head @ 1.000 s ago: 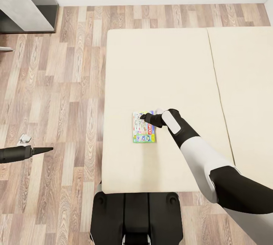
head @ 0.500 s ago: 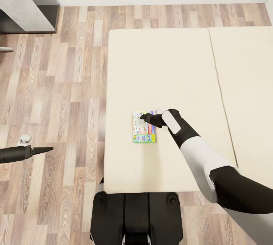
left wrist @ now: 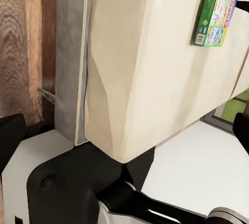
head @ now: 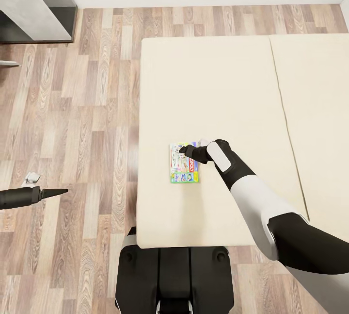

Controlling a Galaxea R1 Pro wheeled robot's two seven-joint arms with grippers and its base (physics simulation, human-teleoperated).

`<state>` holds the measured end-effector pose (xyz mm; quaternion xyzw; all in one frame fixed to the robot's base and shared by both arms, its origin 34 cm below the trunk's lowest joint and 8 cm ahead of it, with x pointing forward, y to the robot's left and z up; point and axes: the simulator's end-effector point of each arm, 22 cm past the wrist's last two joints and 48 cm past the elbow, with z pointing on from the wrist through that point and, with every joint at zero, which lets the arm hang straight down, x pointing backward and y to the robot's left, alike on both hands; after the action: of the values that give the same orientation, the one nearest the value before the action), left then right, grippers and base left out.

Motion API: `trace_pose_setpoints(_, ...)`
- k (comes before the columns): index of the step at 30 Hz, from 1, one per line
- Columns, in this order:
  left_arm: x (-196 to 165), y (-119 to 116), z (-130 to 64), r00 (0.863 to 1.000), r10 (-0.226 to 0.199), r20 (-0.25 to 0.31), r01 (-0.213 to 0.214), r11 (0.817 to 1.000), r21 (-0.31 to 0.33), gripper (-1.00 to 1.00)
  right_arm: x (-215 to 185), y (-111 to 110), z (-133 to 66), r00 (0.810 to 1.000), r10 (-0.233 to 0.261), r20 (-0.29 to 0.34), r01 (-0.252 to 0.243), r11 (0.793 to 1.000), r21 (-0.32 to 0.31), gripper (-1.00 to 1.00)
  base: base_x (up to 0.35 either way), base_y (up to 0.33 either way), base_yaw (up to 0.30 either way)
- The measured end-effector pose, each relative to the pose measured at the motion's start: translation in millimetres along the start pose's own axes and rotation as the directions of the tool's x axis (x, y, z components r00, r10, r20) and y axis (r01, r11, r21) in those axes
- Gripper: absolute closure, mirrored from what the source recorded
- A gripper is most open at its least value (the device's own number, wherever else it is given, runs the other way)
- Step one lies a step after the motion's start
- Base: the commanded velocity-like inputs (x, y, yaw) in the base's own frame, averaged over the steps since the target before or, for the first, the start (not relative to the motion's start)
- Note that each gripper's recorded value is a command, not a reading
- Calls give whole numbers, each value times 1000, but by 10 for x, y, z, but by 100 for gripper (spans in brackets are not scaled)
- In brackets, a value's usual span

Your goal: Put all the toys in the child's room - the three board games (two on the bed and one on the table), the two jigsaw puzzles on the table, and the tennis ball on the table - inside the toy box on the table in the child's room.

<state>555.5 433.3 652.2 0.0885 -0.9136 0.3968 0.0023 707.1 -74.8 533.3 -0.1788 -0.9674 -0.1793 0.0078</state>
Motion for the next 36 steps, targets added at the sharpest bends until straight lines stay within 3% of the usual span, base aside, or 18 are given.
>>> trace_pose_setpoints(36, 0, 0, 0, 1000, 0, 0, 0, 1000, 0, -100, -2, -5, -1, 1000, 0, 0, 0, 1000, 1, -100, 0, 85, 0)
